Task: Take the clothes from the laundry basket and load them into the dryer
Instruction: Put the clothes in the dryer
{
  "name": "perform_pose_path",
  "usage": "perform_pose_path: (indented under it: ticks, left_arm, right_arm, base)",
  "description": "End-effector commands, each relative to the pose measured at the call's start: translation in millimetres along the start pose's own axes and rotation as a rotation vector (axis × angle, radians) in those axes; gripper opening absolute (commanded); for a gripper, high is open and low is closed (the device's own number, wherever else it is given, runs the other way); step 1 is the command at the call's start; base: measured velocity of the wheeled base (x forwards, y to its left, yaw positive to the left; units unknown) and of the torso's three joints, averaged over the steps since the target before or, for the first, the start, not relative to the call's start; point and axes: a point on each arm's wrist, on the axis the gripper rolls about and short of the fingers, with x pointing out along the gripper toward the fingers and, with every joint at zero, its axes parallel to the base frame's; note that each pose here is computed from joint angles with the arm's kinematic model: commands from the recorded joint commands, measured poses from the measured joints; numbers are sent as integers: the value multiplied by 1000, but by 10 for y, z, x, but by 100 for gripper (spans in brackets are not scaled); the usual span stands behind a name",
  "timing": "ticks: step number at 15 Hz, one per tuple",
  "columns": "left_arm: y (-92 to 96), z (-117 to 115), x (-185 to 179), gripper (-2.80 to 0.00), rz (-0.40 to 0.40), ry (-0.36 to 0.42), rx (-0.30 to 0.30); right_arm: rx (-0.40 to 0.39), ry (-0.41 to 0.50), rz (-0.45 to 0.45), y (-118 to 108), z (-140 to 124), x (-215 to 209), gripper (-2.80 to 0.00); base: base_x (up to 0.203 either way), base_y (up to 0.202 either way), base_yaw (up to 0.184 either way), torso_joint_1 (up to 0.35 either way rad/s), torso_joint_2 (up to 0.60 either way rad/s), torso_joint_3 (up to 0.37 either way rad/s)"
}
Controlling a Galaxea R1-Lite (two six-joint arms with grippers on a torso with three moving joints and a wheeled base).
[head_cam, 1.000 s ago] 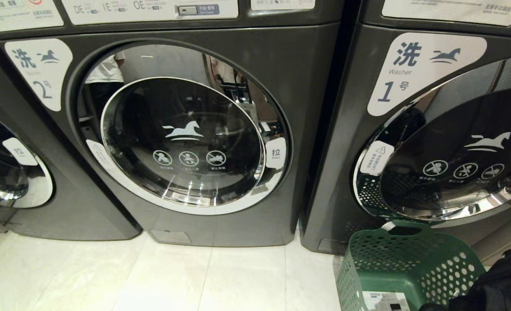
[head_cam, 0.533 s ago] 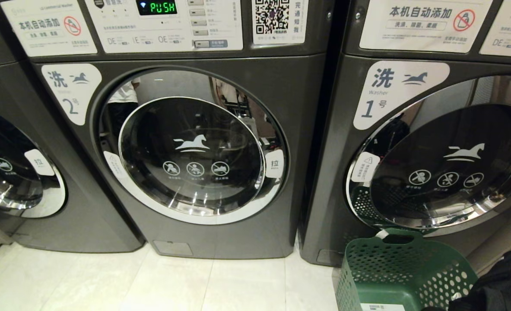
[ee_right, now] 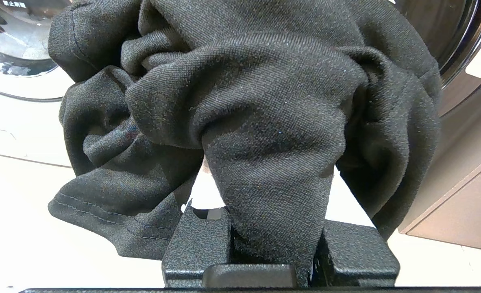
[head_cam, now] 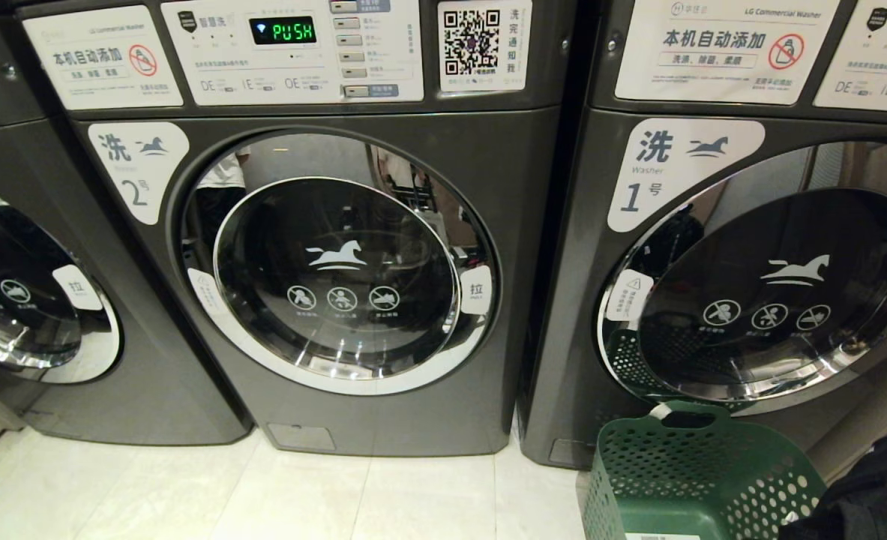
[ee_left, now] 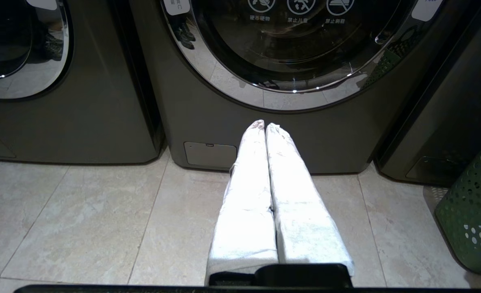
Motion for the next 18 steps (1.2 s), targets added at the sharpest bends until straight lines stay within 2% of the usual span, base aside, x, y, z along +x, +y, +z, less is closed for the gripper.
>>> perform_pose_path:
  ticks: [1,9,12,18]
  left_arm:
    - [0,-5,0,-280,0,0,0]
    - [0,-5,0,-280,0,0,-1]
    - [0,-5,0,-280,0,0,-1]
    - [0,-5,0,-280,0,0,-1]
  right_arm:
    - [0,17,2,5,-49,13,-280]
    - [0,17,2,5,-49,13,-280]
    - [-3,17,2,5,-49,13,-280]
    - [-1,18,2,5,-50,13,-280]
  base:
    - [0,0,0,0,0,0]
    - [0,0,0,-2,-23,-25]
    - [0,0,0,0,-216,-357]
    - [0,0,0,52,-495,-377]
